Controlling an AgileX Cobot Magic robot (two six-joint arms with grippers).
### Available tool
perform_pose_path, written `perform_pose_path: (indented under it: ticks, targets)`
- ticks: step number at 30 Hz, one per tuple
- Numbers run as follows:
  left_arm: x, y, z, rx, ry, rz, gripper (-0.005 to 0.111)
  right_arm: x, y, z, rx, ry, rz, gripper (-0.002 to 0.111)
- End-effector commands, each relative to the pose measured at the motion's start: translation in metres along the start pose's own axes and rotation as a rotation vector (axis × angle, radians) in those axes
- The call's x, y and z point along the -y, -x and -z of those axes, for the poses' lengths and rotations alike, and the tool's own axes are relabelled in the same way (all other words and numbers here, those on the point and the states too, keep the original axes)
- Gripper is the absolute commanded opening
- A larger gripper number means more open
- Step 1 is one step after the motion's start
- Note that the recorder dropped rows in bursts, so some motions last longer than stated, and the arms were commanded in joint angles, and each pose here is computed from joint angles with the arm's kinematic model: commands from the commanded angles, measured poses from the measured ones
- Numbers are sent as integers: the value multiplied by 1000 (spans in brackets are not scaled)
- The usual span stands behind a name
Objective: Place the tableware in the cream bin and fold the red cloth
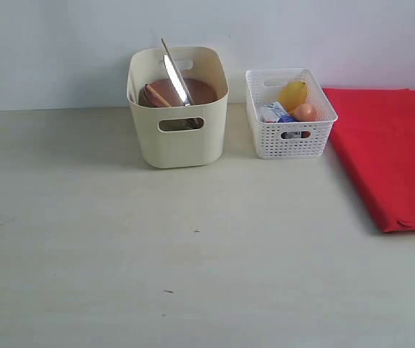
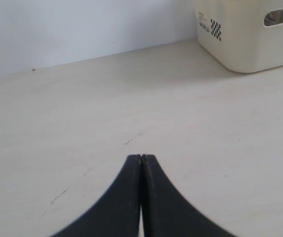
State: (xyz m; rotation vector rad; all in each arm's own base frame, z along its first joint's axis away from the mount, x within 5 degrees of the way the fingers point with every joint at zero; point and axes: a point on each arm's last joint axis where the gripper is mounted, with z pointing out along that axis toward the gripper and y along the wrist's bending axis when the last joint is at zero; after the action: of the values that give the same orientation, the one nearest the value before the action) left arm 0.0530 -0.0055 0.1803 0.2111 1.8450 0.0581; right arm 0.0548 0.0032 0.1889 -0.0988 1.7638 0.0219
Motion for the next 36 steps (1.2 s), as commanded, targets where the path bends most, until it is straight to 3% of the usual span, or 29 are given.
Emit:
perform_pose_path:
  ticks: [1, 19, 36]
  targets:
    - [0, 0, 0, 14, 4, 82, 0, -1, -1, 0, 2, 6, -14, 23]
    - [0, 1, 0, 20, 5, 178, 0, -1, -1, 0, 2, 6, -12, 23]
    - [0, 1, 0, 20, 5, 178, 0, -1, -1, 0, 2, 6, -12, 23]
